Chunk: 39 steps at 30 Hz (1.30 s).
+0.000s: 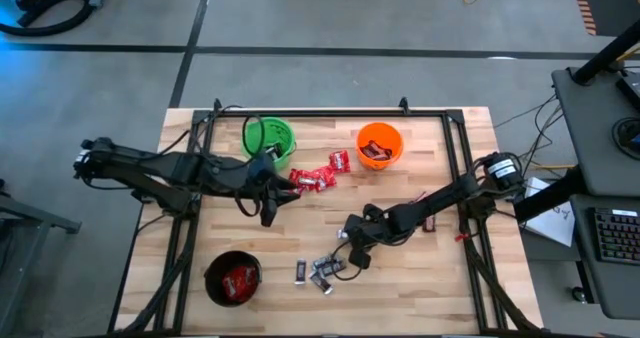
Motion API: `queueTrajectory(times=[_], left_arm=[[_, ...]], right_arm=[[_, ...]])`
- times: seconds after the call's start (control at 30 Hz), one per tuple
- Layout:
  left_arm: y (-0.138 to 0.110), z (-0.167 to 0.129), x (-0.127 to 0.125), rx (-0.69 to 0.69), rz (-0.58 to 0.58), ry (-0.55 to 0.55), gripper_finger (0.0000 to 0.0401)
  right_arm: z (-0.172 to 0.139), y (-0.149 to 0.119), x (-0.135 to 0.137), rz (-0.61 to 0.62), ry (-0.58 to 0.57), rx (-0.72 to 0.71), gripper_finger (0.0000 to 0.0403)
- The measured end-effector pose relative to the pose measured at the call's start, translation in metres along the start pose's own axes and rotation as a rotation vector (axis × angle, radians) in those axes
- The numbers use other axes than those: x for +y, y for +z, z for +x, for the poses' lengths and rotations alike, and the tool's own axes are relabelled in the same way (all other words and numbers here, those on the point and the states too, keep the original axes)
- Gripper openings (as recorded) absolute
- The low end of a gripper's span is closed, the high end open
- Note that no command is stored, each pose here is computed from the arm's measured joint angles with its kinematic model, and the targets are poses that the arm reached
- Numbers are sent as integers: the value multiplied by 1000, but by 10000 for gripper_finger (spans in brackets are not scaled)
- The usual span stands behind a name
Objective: Sort candy
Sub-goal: Put the black chocolate into the green bucket
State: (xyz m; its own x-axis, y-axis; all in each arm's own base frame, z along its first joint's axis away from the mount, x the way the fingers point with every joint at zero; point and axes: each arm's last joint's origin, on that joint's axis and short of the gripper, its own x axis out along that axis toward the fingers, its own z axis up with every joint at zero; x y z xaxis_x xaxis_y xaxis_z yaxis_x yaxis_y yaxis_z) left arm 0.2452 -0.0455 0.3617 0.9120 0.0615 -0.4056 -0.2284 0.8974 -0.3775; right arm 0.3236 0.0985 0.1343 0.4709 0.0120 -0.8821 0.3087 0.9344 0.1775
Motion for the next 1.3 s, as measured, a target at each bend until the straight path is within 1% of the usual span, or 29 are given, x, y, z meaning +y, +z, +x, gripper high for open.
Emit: queueTrajectory(times=[0.1, 0.17, 0.3, 0.37, 0.6, 0.77, 0.93, 1.03, 1.17, 1.3], left_arm=[[-1, 4, -1, 4, 3, -5, 125], [-1, 4, -2, 18, 31, -36, 125], [-3, 4, -5, 72, 173, -148, 125], [-5, 7, -7, 87, 234, -172, 125], [-17, 35, -9, 144, 358, -151, 126], [-28, 58, -10, 181, 413, -127, 145], [-35, 75, -10, 195, 454, -114, 173], [-38, 80, -10, 209, 481, -112, 181], [-36, 85, -12, 164, 482, -127, 177], [-33, 86, -15, 119, 474, -141, 158]], right_arm=[[-3, 1, 0, 1, 9, -3, 28], [-8, 3, 0, 8, 21, -9, 27], [-30, 19, -4, 61, 122, -41, 35], [-43, 29, -8, 82, 165, -70, 36], [-90, 65, -18, 66, 333, -201, 37], [-111, 82, -20, 45, 425, -242, 38], [-123, 93, -15, 4, 454, -285, 38], [-127, 98, -14, -4, 459, -304, 38], [-129, 100, -14, -3, 460, -311, 38], [-127, 101, -15, 2, 458, -306, 38]])
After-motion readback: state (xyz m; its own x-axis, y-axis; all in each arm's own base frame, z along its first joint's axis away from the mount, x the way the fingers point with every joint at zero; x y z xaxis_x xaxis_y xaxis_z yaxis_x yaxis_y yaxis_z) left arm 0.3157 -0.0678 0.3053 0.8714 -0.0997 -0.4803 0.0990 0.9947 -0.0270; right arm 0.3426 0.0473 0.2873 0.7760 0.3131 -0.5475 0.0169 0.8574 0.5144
